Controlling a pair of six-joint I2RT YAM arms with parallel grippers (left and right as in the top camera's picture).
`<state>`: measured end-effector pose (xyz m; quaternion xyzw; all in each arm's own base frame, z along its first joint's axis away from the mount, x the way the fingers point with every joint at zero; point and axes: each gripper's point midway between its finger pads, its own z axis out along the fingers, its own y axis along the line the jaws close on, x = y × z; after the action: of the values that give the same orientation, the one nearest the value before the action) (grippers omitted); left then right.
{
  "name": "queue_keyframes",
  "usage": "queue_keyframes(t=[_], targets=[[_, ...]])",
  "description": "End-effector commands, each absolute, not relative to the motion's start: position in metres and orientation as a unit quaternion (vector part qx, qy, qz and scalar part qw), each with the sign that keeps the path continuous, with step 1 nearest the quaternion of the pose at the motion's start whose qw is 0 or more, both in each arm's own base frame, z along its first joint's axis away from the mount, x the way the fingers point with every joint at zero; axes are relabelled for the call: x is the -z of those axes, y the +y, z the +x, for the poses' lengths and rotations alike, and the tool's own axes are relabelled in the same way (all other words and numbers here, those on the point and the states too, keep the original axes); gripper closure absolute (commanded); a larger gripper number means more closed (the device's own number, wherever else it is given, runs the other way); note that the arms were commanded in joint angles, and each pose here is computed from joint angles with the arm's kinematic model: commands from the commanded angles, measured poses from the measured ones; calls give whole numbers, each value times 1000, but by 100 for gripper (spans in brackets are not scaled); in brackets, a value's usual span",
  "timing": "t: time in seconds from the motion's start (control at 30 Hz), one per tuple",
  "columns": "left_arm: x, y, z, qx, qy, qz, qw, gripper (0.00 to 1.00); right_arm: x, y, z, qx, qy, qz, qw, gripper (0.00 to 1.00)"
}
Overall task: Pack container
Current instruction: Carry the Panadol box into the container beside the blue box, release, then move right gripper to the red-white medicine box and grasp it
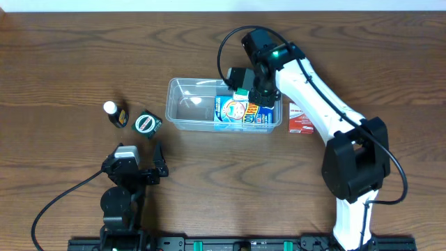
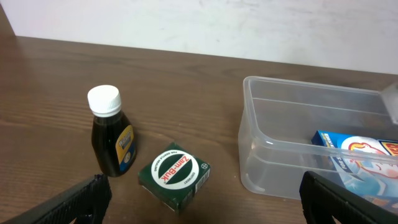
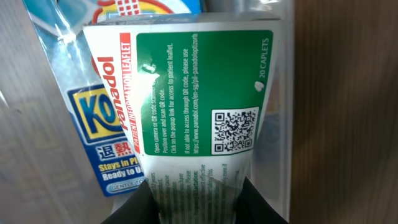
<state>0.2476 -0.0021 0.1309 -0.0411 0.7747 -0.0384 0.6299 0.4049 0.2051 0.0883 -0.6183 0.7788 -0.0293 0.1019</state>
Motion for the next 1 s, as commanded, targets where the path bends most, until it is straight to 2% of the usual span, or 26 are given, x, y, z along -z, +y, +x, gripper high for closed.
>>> queue_keyframes(t=[0.0, 0.17, 0.33, 0.47, 0.53, 0.63, 0.77, 0.97], targets=[[-115, -3, 246, 36, 790, -33, 611, 2, -72, 202, 404, 37, 755, -650, 79, 75], [-115, -3, 246, 36, 790, -33, 611, 2, -74, 200, 413, 61, 751, -652, 88, 59], [-115, -3, 246, 36, 790, -33, 611, 2, -103, 197, 432, 102, 766, -622, 124, 56], [-115, -3, 246, 36, 790, -33, 611, 2, -153, 205, 443, 101, 797, -563, 193, 49], [-115, -3, 246, 36, 790, -33, 611, 2, -179, 206, 446, 94, 819, -518, 227, 44], [-115, -3, 246, 36, 790, -33, 611, 2, -210, 195, 445, 78, 856, -436, 265, 30], [-115, -3, 246, 36, 790, -33, 611, 2, -223, 155, 443, 47, 924, -269, 266, 20], [-115, -3, 246, 36, 790, -33, 611, 2, -176, 79, 416, -30, 990, -44, 134, 26]])
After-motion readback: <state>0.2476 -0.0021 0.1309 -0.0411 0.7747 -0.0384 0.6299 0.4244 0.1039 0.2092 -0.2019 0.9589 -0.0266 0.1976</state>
